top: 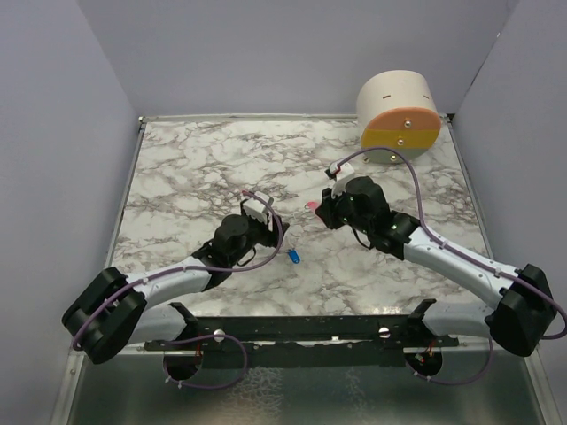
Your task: Put the keys on the keyring
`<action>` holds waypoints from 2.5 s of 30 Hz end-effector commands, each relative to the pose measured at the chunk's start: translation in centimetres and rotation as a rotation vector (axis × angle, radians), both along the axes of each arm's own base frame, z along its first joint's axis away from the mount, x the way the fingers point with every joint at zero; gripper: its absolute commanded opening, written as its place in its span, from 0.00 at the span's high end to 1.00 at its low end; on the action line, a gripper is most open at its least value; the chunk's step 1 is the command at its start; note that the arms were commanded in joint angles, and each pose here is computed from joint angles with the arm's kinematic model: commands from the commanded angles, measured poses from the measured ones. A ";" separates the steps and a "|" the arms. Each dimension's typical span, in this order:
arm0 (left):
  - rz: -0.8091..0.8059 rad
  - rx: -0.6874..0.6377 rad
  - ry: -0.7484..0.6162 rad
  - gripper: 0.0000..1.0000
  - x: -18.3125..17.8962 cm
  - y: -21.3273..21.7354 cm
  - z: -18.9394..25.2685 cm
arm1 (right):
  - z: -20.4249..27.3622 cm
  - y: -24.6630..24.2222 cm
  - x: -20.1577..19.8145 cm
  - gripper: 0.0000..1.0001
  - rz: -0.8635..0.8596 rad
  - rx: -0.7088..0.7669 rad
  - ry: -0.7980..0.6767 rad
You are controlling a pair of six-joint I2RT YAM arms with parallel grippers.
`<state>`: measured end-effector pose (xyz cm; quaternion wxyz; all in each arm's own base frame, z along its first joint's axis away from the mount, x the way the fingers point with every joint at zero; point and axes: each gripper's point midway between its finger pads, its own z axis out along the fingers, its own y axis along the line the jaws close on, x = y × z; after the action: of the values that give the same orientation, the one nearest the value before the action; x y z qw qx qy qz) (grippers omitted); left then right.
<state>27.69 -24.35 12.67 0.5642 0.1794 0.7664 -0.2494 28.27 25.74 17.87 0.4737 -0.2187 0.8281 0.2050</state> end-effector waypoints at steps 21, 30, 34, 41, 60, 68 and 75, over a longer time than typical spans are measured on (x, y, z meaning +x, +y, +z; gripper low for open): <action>-0.034 -0.028 -0.130 0.35 1.6 -3.2 2.6 | 1.8 0.1 -1.1 0.87 0.039 0.036 -0.015; -0.114 -0.094 -0.210 0.35 1.4 -4.9 2.8 | 3.1 0.5 -1.9 0.87 0.069 0.081 -0.018; -0.130 -0.119 -0.234 0.35 1.4 -5.3 3.1 | 3.1 0.5 -2.0 0.87 0.071 0.084 -0.017; -0.149 -0.125 -0.260 0.35 1.9 -6.2 3.2 | 3.4 0.5 -2.2 0.87 0.080 0.093 -0.018; -0.161 -0.155 -0.322 0.46 3.4 -7.9 3.7 | 3.3 0.3 -2.5 0.87 0.089 0.085 -0.016; -0.173 -0.157 -0.321 0.82 3.3 -8.1 3.4 | 3.4 0.1 -2.4 0.87 0.075 0.083 -0.022; -0.185 -0.153 -0.316 1.00 2.7 -7.8 3.3 | 4.0 0.2 -2.1 0.87 0.063 0.096 -0.030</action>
<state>31.11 -31.83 14.97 0.6582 0.2336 0.6447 -0.3107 26.31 25.65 20.42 0.4785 -0.2290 0.8118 0.2441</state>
